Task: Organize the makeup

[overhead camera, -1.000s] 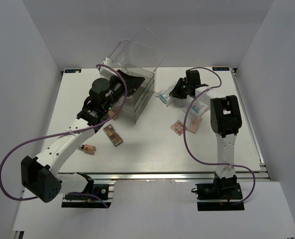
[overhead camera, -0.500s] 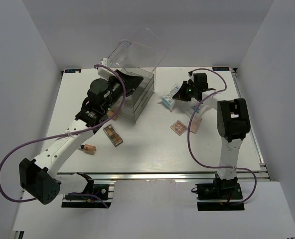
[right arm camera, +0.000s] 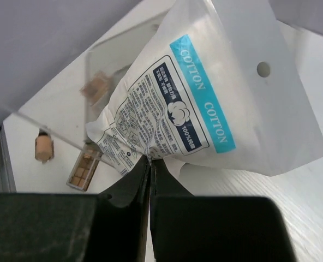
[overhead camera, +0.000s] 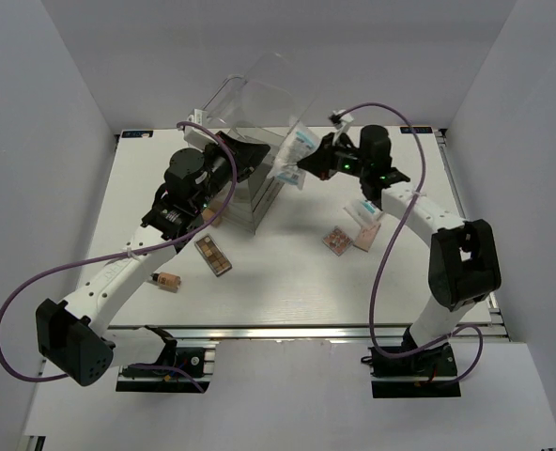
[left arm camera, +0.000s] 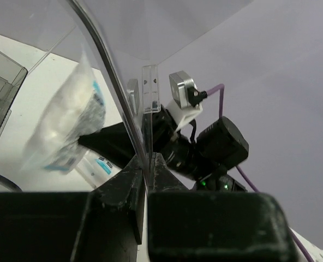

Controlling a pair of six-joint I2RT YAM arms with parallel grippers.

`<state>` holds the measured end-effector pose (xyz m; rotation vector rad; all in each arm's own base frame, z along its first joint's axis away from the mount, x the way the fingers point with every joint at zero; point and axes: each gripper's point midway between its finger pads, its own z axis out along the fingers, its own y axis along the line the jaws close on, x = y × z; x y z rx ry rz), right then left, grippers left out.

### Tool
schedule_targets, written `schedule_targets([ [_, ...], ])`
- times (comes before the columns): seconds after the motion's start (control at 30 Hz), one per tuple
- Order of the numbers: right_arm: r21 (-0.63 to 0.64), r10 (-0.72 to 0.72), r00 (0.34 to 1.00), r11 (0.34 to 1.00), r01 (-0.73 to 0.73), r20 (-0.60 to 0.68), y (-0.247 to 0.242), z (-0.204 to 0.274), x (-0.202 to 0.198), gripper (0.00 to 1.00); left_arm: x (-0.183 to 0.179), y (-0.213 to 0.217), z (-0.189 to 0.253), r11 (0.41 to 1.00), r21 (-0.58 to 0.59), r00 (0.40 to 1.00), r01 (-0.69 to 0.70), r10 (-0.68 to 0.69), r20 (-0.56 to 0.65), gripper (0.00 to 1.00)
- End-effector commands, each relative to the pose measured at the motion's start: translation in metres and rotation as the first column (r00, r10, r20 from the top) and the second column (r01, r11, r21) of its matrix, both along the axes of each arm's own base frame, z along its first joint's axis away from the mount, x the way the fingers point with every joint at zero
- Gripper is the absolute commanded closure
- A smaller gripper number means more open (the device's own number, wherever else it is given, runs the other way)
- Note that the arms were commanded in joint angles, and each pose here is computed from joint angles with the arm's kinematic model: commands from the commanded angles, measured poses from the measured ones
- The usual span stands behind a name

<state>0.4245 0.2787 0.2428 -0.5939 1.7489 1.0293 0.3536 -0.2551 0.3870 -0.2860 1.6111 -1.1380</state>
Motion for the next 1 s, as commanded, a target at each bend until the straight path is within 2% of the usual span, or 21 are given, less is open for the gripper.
schedule_targets([
  [0.0,-0.033,0.119,0.962,0.993,-0.114,0.246,0.042,0.027,-0.022,1.0,-0.026,0.028,0.105,0.993,-0.11,0.959,-0.04,0.069,0.274,0.94],
  [0.3,0.026,0.057,0.926,0.997,-0.072,0.374,0.103,0.045,-0.008,1.0,-0.032,0.039,0.127,0.987,-0.144,0.943,-0.069,0.111,0.314,0.94],
  [0.63,0.108,0.063,0.912,0.987,-0.116,0.405,0.14,0.048,-0.013,0.99,-0.034,0.044,0.138,0.984,-0.162,0.935,-0.08,0.13,0.329,0.94],
  [0.73,0.142,0.057,0.928,0.983,-0.117,0.369,0.144,0.042,-0.013,0.9,-0.033,0.044,0.139,0.983,-0.164,0.935,-0.084,0.135,0.329,0.94],
  [0.8,0.145,0.051,0.939,0.984,-0.106,0.34,0.147,0.035,-0.01,0.75,-0.032,0.044,0.139,0.982,-0.165,0.935,-0.087,0.138,0.326,0.94],
  [0.83,0.14,0.05,0.943,0.985,-0.102,0.33,0.147,0.031,-0.009,0.75,-0.031,0.043,0.138,0.983,-0.164,0.936,-0.087,0.138,0.325,0.94],
  [0.93,0.125,0.076,0.942,0.985,-0.123,0.327,0.149,0.023,-0.009,0.51,-0.031,0.044,0.139,0.981,-0.172,0.936,-0.088,0.14,0.324,0.94],
  [0.97,0.116,0.094,0.939,0.984,-0.139,0.33,0.15,0.021,-0.012,0.47,-0.031,0.043,0.139,0.981,-0.172,0.936,-0.088,0.14,0.324,0.94],
])
